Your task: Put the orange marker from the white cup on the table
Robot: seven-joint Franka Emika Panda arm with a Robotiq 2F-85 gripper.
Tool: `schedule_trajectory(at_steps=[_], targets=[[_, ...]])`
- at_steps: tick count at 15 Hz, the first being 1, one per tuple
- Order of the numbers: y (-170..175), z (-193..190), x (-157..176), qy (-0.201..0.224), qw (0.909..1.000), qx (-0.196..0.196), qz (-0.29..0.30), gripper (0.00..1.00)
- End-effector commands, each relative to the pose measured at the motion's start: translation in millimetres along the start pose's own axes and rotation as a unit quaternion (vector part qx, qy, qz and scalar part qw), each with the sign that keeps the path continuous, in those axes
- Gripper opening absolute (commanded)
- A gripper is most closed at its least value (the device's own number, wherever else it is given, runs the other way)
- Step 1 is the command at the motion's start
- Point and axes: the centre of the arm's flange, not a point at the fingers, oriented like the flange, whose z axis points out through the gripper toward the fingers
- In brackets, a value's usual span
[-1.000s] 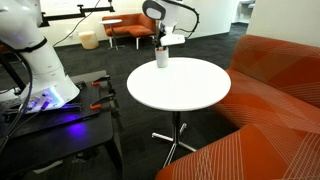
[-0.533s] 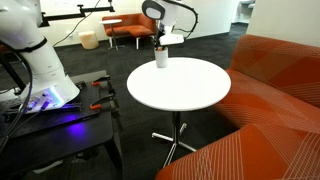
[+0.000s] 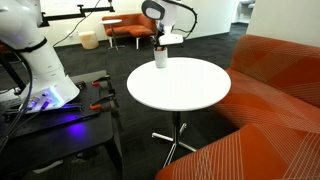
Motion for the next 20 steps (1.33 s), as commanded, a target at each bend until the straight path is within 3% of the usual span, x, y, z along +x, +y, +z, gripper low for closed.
schedule_trajectory(at_steps=[1, 6, 7, 9, 11, 20], targets=[[0.5, 2.1, 6.1, -0.005, 0.9999, 0.007, 0.009, 0.51], [2.1, 8.6, 8.8, -0.004, 0.9998, 0.012, 0.013, 0.49], [2.8, 9.8, 8.7, -0.004, 0.9998, 0.014, 0.013, 0.27], [4.0, 10.9, 7.7, -0.004, 0.9998, 0.014, 0.013, 0.19], [5.6, 10.1, 5.7, -0.005, 0.9998, 0.012, 0.015, 0.03], [11.2, -9.5, 3.3, -0.005, 0.9996, -0.009, 0.026, 0.05]])
